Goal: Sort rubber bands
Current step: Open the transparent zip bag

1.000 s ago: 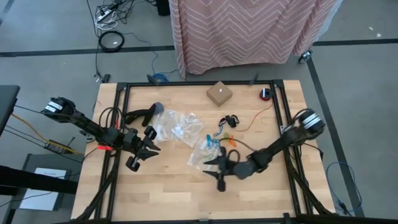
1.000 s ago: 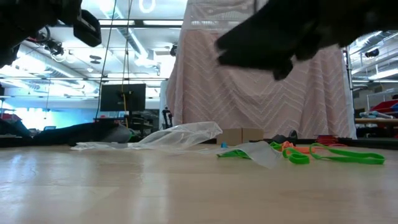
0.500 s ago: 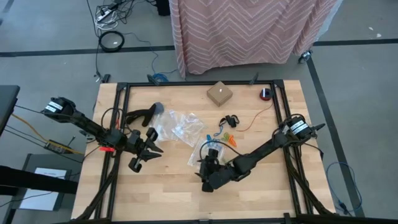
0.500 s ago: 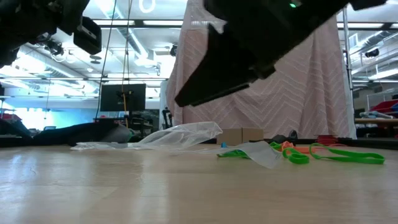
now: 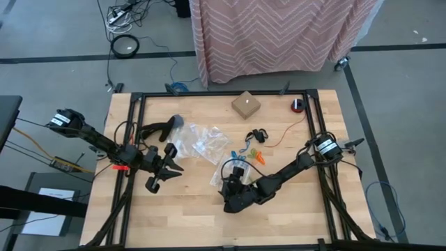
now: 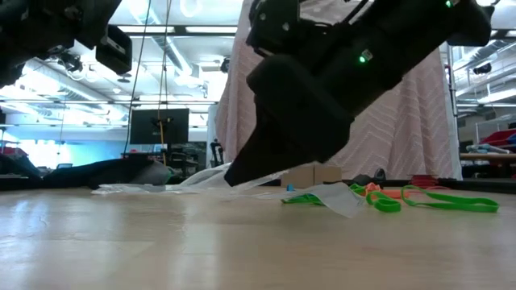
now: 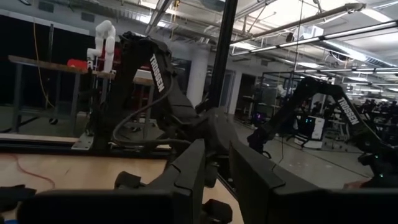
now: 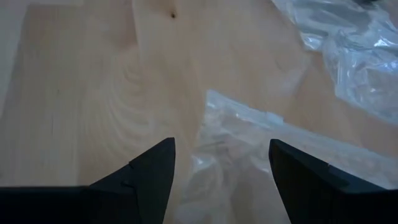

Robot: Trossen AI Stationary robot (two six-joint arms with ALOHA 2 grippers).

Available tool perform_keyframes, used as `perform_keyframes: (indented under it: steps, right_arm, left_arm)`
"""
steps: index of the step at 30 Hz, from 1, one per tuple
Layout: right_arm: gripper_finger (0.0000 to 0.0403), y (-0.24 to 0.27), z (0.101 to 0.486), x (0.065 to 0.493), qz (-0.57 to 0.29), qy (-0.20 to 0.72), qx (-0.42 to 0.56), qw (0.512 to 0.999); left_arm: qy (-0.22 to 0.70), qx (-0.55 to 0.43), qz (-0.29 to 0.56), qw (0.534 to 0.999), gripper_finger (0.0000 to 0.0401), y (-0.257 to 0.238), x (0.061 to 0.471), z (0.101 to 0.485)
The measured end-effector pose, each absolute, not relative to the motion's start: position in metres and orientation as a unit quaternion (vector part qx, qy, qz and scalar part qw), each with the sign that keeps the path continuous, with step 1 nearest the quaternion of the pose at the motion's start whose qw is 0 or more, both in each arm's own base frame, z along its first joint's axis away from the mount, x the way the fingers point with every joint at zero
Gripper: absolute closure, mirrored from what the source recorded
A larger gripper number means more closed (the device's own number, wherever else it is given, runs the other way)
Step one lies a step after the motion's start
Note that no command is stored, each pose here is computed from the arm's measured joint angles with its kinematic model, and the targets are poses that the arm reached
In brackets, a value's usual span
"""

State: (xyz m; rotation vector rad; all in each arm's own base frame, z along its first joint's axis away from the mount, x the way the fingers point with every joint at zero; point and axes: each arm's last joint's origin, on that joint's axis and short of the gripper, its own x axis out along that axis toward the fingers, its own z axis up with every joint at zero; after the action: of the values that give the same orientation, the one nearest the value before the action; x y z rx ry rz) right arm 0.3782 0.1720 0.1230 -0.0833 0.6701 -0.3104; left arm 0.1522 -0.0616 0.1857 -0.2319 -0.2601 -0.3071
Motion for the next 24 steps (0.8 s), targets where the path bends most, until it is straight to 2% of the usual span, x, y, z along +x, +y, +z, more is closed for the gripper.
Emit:
perform_keyframes:
  steps: [16,20,24]
  right_arm:
    - [0.016,0.172,0.105,0.378,-0.166,0.342,-0.04,0.924]
    - [0.0197,0.169,0.103,0.377,-0.182,0.349,-0.033,0.919]
    - [0.0273,0.166,0.101,0.374,-0.205,0.359,-0.012,0.911]
  left_arm:
    - [-0.131,-0.104,-0.148,0.975,0.0318,-0.061,0.152,0.186]
    - [-0.131,-0.105,-0.144,0.975,0.0318,-0.061,0.152,0.186]
    - [-0.131,-0.105,-0.144,0.975,0.0318,-0.061,0.152,0.186]
